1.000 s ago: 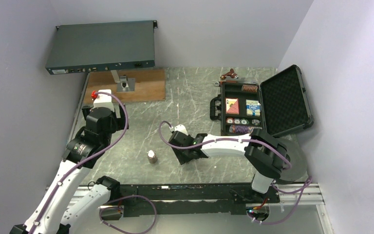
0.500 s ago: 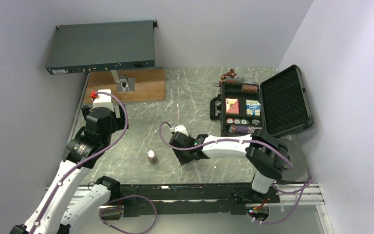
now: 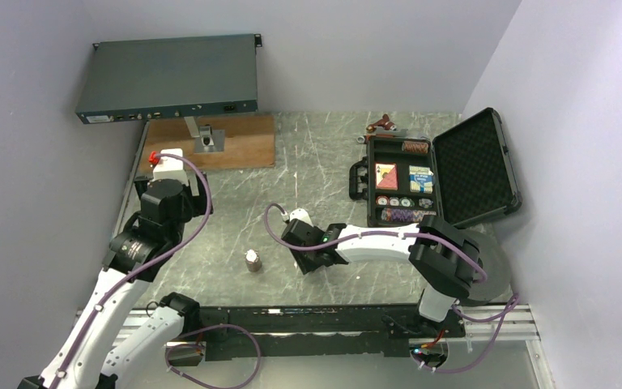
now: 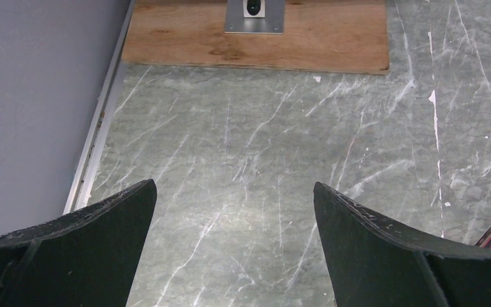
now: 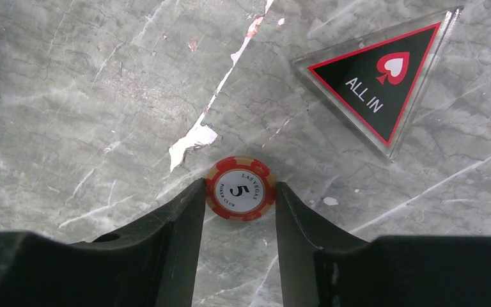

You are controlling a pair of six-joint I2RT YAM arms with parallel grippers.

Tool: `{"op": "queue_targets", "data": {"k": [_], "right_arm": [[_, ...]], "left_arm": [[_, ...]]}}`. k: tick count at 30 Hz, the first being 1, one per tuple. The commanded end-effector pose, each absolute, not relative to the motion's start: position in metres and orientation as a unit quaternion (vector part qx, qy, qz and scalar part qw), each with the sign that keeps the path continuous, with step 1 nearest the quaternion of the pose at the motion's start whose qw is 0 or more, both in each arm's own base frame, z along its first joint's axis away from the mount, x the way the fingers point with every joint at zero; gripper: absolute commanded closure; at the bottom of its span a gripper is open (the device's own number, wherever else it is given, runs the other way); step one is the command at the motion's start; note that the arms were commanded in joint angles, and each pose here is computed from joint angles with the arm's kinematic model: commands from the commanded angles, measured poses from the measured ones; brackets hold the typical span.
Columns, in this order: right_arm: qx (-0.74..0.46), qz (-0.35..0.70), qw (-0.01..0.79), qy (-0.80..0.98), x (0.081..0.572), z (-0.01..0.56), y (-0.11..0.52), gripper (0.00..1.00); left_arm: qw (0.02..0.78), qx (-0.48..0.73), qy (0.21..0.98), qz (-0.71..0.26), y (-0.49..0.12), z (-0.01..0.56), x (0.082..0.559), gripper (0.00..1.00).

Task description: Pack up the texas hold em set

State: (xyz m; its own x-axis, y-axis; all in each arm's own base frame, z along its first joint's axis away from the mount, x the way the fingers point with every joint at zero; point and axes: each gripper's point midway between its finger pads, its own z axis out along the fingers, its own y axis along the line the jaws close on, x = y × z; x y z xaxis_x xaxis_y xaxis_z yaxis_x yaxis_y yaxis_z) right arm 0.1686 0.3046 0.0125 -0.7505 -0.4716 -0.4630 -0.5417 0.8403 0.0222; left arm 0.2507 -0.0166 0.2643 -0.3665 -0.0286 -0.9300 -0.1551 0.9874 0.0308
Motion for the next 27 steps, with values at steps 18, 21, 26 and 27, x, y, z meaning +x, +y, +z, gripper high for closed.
{"op": "queue_targets", "data": {"k": [18, 21, 26, 27], "right_arm": [[-0.291, -0.009, 0.194, 0.937, 0.162, 0.031, 0.271, 0.67], [-0.289, -0.020, 0.202, 0.936, 0.166, 0.035, 0.269, 0.67], [-0.285, -0.038, 0.217, 0.933, 0.175, 0.043, 0.266, 0.67], [-0.284, -0.039, 0.219, 0.933, 0.176, 0.045, 0.266, 0.67]], "left_arm": [[0.576, -0.056, 0.814, 0.048, -0.017, 0.271, 0.251, 0.01], [0.574, -0.055, 0.815, 0.048, -0.017, 0.270, 0.251, 0.01], [0.575, -0.056, 0.815, 0.047, -0.017, 0.271, 0.251, 0.01], [0.576, -0.056, 0.814, 0.047, -0.017, 0.271, 0.251, 0.01]]}}
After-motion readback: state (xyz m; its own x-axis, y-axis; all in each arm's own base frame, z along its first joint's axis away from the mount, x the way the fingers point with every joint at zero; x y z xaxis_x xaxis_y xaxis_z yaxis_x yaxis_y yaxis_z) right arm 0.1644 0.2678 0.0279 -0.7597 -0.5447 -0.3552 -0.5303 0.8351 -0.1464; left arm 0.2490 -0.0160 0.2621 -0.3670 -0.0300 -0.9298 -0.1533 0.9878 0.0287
